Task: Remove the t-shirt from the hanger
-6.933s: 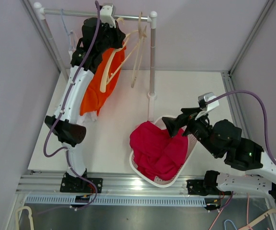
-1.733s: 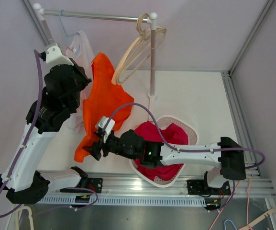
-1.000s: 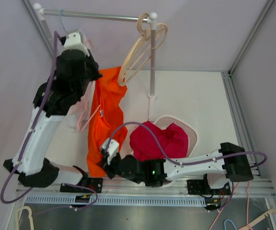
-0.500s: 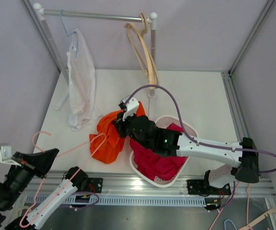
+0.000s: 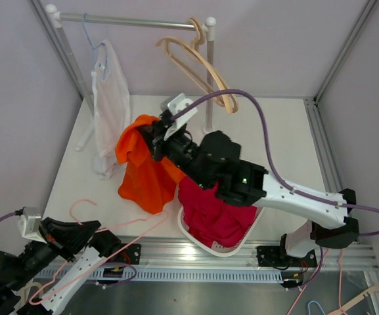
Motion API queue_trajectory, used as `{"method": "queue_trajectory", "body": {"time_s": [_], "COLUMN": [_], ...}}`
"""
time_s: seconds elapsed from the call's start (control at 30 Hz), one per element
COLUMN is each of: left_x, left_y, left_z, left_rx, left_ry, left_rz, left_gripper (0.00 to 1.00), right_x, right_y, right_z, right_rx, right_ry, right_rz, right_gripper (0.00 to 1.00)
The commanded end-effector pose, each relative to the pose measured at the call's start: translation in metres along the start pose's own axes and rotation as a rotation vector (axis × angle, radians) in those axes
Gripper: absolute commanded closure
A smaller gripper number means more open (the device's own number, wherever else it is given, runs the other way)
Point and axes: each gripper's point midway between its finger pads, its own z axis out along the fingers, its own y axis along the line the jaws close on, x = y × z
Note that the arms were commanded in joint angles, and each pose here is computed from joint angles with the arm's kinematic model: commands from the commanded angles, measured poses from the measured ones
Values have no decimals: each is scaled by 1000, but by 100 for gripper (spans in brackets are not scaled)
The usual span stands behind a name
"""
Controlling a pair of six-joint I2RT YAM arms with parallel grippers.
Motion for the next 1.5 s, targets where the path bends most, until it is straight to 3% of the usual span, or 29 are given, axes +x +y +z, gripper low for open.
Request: {"method": "queue_trajectory", "body": {"time_s": [0.0, 0.13, 0.37, 0.53, 0.6, 0.63, 0.7, 0.73, 0.8, 0.87, 0.9, 0.93, 1.03, 1.1, 1.17, 1.2, 1.33, 1.47], "left_x": [-4, -3, 5, 1, -4, -11, -23, -32, -49, -63, -70, -73, -84, -86, -101, -110, -153, -196], "left_y": [-21, -21, -15, 13, 46, 60, 67, 67, 69, 68, 67, 66, 60, 61, 62, 62, 61, 58], "left_z": [-15, -3, 16, 25, 28, 29, 30, 33, 39, 49, 56, 63, 95, 117, 129, 141, 166, 190], "left_rx": [147, 152, 131, -35, -239, -339, -401, -420, -451, -474, -474, -473, -447, -451, -466, -469, -527, -566], "left_ry": [-104, -92, -44, -34, -33, -21, -26, -30, -63, -62, -75, -69, -65, -39, -85, -100, -156, -197], "left_rz": [62, 63, 59, 49, 28, 36, 57, 70, 97, 110, 112, 115, 119, 135, 139, 161, 217, 255], "left_gripper": [100, 99, 99, 99, 99, 99, 99, 99, 99, 99, 100, 99, 99, 99, 99, 99, 99, 99], "right_x": [-140, -216, -303, -298, -263, -264, -246, -215, -201, -144, -140, -91, -30, 58, 115, 171, 287, 370], "right_y": [-28, -50, -69, -86, -88, -101, -108, -107, -121, -124, -133, -137, -161, -167, -173, -173, -159, -150], "right_z": [-39, -69, -117, -127, -114, -129, -133, -124, -145, -141, -162, -159, -189, -196, -208, -218, -239, -265], "right_rx": [52, 106, 150, 197, 212, 241, 253, 246, 254, 244, 241, 262, 351, 435, 527, 601, 711, 782], "right_ry": [-362, -639, -903, -838, -753, -751, -702, -630, -601, -468, -478, -381, -274, -68, 73, 229, 619, 871], "right_rz": [-80, -148, -195, -216, -249, -219, -216, -229, -159, -150, -45, -40, 175, 301, 360, 389, 323, 244], "right_gripper": [100, 100, 100, 100, 100, 100, 100, 100, 100, 100, 100, 100, 100, 100, 100, 100, 100, 100]}}
